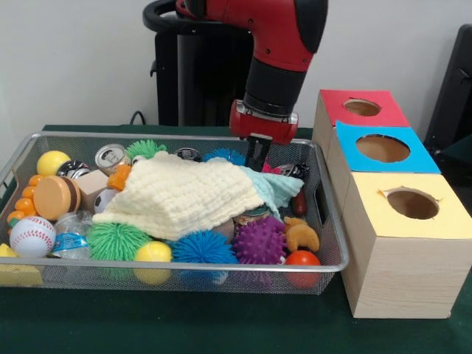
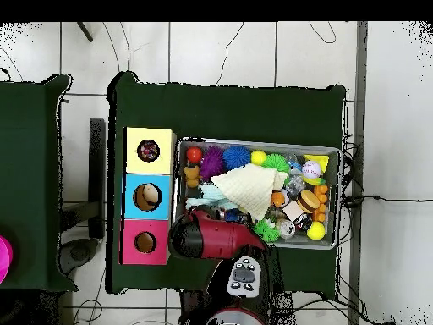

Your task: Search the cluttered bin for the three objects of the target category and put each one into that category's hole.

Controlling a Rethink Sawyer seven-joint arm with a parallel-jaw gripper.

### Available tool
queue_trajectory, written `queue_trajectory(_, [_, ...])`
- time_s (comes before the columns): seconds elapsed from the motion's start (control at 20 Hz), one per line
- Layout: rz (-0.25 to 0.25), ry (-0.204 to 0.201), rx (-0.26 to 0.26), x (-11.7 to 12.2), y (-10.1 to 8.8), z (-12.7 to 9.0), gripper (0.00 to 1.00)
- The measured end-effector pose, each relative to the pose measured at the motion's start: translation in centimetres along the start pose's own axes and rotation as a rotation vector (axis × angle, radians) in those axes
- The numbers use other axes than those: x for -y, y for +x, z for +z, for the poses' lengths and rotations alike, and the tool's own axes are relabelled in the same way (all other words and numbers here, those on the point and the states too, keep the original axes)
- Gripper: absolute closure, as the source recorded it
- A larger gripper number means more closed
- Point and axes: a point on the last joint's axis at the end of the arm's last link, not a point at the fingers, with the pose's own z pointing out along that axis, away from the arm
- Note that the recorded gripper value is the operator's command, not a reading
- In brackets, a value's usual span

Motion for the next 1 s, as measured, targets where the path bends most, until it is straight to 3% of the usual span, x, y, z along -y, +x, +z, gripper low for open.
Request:
queue_trajectory(0.6, [-0.048,0.022,-0.012,-1.4,1.1,0.7,1.00])
queue_trajectory(1.0, [-0.104,0.116,0.078,-0.8,1.2,-0.4,1.00])
